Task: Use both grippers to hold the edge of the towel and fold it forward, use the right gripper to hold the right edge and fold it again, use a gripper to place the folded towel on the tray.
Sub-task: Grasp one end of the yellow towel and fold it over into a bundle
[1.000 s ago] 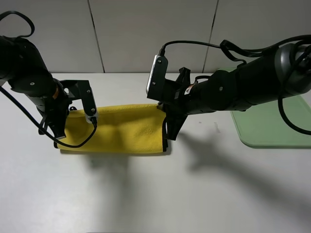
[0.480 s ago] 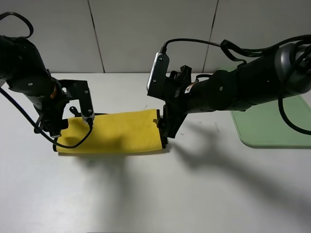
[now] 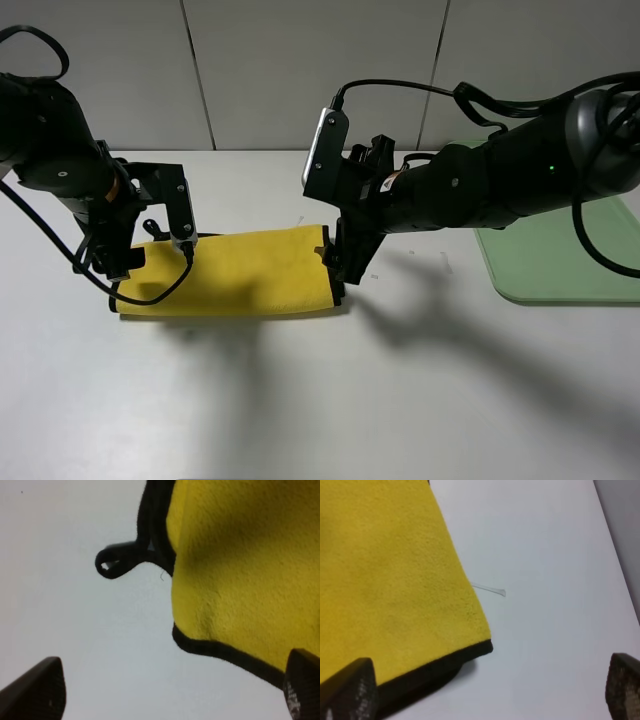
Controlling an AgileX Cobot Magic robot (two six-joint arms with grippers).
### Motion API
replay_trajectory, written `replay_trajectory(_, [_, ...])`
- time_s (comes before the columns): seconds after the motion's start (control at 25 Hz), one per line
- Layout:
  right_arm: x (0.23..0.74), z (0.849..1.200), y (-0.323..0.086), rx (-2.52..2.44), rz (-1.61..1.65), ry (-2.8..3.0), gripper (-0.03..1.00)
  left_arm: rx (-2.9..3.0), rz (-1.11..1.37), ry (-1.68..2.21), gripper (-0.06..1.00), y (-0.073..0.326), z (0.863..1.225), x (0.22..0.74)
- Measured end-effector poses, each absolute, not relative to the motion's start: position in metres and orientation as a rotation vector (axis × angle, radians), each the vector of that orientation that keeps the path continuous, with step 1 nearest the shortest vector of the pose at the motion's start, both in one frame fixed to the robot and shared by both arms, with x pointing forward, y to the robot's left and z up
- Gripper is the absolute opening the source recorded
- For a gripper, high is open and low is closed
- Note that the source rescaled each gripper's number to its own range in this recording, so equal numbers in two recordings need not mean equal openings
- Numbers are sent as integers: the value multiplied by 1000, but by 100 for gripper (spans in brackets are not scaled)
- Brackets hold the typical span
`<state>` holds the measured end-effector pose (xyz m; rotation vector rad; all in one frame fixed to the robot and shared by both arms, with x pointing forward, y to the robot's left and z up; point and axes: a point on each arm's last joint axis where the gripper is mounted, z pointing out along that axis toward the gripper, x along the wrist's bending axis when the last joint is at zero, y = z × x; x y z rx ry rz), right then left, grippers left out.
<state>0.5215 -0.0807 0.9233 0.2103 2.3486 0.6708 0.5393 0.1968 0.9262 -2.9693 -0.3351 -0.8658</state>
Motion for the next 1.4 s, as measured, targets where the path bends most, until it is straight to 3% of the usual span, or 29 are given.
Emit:
replay_trajectory(0.28, [522, 923, -81, 211, 671, 2348, 100, -2973, -868, -346, 98, 196, 926, 539])
replay_trajectory(0.8, [523, 924, -81, 218, 675, 2333, 100, -2908, -848, -509, 100, 204, 932, 536])
replay_trajectory(1.04, [523, 924, -81, 224, 677, 2331, 100, -2797, -929, -738, 100, 218, 967, 524])
replay_trajectory(1.4, [523, 925, -81, 238, 681, 2328, 100, -2658, -887, -1505, 100, 239, 1034, 470])
